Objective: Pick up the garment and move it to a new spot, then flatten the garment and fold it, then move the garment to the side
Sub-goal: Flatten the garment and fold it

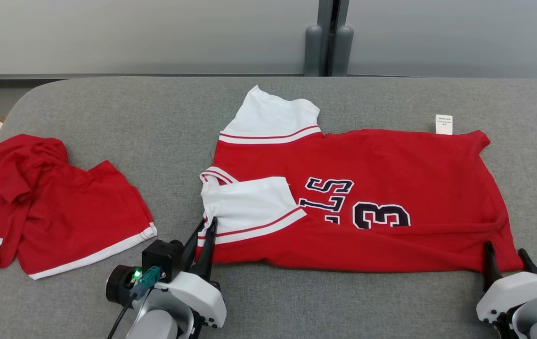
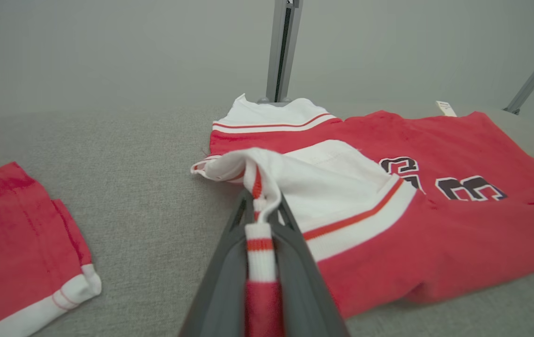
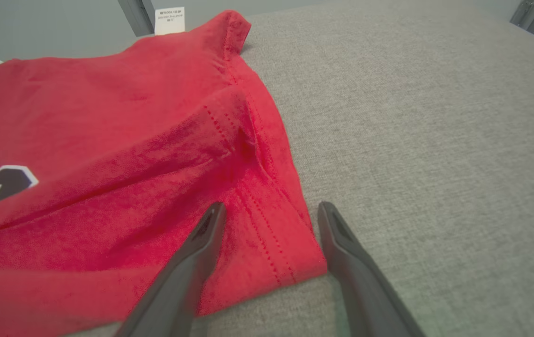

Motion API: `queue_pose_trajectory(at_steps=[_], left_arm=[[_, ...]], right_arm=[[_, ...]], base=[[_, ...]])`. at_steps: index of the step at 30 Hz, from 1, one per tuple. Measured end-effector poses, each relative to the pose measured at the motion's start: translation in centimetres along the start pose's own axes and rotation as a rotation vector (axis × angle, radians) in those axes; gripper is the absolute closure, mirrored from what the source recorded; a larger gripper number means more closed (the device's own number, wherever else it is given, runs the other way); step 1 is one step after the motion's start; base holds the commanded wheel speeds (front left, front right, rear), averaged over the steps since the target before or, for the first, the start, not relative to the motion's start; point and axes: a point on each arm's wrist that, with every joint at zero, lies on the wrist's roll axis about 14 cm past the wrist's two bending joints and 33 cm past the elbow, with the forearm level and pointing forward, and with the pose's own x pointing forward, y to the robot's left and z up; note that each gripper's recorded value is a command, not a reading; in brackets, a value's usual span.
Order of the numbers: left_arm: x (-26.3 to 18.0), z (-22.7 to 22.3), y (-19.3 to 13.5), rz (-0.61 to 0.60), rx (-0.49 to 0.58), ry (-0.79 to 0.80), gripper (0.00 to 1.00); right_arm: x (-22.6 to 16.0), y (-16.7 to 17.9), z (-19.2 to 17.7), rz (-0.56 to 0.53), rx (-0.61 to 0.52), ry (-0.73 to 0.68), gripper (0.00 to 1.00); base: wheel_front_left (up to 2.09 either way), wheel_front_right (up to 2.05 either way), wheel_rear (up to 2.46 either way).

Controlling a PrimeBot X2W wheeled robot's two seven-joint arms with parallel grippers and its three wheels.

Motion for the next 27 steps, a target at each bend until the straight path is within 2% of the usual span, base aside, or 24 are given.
queue_pose_trajectory(at_steps=[10,11,16,27], left_arm=[[-0.6,-1.2,0.6,0.014,0.004,0.034,1.00],[-0.6,-1.3,0.6,0.016,0.004,0.038,1.00],[-0.8,-1.5,0.6,0.017,0.006,0.042,1.00],[-2.1,-1.2,0.3,0.010,0.029,0.029,1.00]], right_arm=[[1.7,1.2,-0.7,0.004,0.078,0.059,0.00],[1.8,1.8,-0.7,0.023,0.085,0.064,1.00],[1.5,2.9,-0.1,0.059,0.088,0.036,1.00],[-0.3,0.4,2.0,0.043,0.044,-0.068,1.00]], base=[[0.00,0.00,0.00],[0.00,0.00,0.00],[0.00,0.00,0.00],[0.00,0.00,0.00]])
